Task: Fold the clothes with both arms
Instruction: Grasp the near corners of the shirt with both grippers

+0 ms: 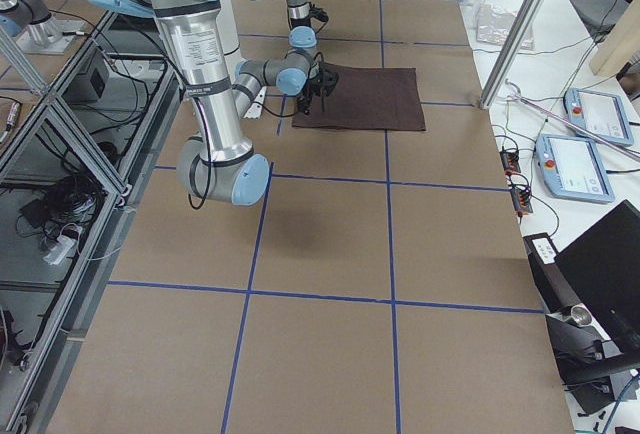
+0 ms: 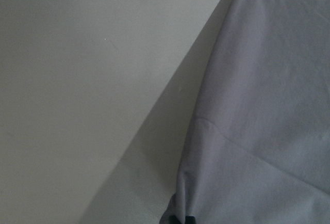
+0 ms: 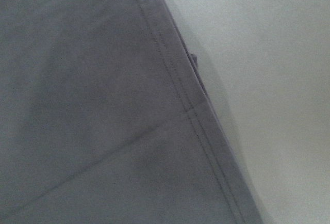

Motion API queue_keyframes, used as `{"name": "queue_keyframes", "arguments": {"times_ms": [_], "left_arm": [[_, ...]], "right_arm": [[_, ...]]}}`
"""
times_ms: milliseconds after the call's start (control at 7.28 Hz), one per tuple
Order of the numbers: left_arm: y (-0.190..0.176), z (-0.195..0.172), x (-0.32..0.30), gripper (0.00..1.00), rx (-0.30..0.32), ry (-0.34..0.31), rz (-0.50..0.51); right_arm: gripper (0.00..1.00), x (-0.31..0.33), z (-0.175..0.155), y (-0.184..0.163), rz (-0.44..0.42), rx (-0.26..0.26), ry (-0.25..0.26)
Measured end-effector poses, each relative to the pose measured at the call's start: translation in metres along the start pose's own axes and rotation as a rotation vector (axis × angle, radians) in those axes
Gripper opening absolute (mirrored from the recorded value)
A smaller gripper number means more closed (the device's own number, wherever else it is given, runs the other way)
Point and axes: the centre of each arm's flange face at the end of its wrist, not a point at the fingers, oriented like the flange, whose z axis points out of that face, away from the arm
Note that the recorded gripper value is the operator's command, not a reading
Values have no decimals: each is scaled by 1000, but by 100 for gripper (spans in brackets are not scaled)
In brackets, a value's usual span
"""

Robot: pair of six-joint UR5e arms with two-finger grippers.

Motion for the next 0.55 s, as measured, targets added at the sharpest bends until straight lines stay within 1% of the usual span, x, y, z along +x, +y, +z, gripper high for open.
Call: {"name": "queue_keyframes", "arguments": {"times_ms": [137, 275, 550], "left_arm": [[0, 0, 0, 0, -1, 1, 0], [0, 0, 0, 0, -1, 1, 0], [0, 0, 0, 0, -1, 2, 0]], "right_arm": [[100, 3, 12, 8, 10, 10, 46], [100, 4, 20, 13, 12, 18, 77], [100, -4, 36, 16, 12, 25, 103]]}}
